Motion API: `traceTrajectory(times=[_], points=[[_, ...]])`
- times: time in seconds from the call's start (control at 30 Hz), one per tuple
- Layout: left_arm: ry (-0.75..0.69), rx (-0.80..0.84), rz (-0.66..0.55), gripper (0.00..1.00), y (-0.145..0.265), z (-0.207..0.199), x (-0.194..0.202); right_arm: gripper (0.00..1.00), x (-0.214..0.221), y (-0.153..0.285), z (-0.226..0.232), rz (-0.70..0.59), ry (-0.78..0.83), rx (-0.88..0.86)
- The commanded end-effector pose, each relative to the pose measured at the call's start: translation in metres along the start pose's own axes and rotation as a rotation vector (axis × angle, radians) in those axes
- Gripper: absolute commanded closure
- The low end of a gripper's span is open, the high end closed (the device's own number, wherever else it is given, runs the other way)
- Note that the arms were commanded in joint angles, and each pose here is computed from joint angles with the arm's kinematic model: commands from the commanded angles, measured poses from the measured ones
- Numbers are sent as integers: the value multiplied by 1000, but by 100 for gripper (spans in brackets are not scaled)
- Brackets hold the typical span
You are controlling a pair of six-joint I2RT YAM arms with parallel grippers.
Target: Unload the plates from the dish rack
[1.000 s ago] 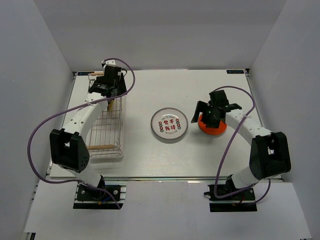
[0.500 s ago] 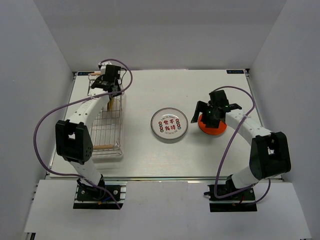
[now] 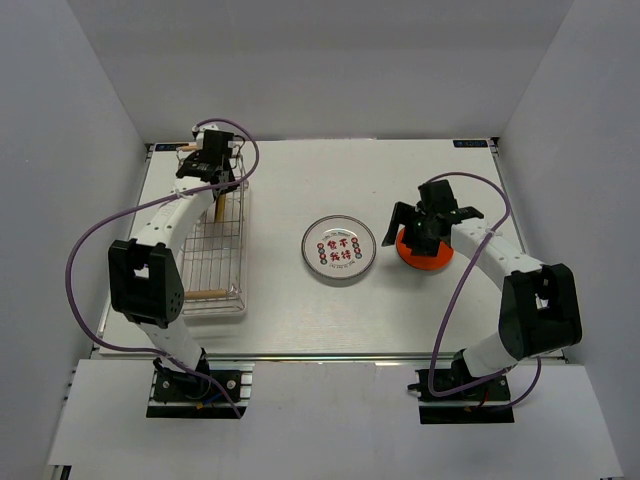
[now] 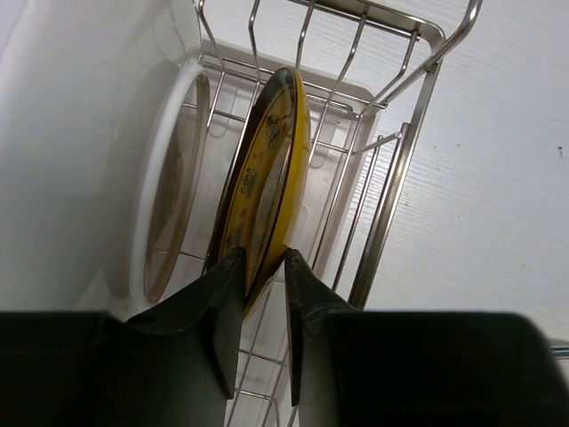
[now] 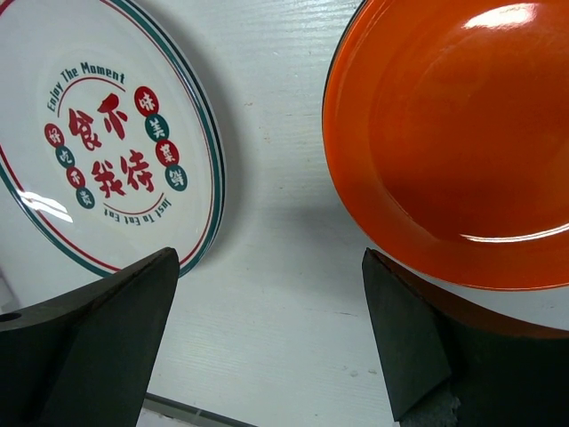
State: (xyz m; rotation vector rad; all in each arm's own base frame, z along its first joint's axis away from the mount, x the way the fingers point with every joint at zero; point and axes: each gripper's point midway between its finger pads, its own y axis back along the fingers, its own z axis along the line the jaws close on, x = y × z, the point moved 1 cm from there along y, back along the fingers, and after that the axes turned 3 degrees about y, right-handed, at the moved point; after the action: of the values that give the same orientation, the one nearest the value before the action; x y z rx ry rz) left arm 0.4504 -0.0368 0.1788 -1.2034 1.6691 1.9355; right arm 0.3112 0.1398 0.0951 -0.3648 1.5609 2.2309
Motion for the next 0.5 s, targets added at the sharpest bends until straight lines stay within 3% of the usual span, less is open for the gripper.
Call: traceTrajectory(times=[0.0,0.2,0.33,0.47], points=[[20,28,-24,68,5,1,-11,11,-19,10,8,-50,-1,-15],[-21,33,-32,78,10,2,-17,11,-21,8,14,-38,21,-41],[-31,-5,-47,99,15,13,-24,11,-22,9,15,-40,12,-46],[-31,-19,-76,100,24,18,-32,11,-21,10,15,-37,15,-46]])
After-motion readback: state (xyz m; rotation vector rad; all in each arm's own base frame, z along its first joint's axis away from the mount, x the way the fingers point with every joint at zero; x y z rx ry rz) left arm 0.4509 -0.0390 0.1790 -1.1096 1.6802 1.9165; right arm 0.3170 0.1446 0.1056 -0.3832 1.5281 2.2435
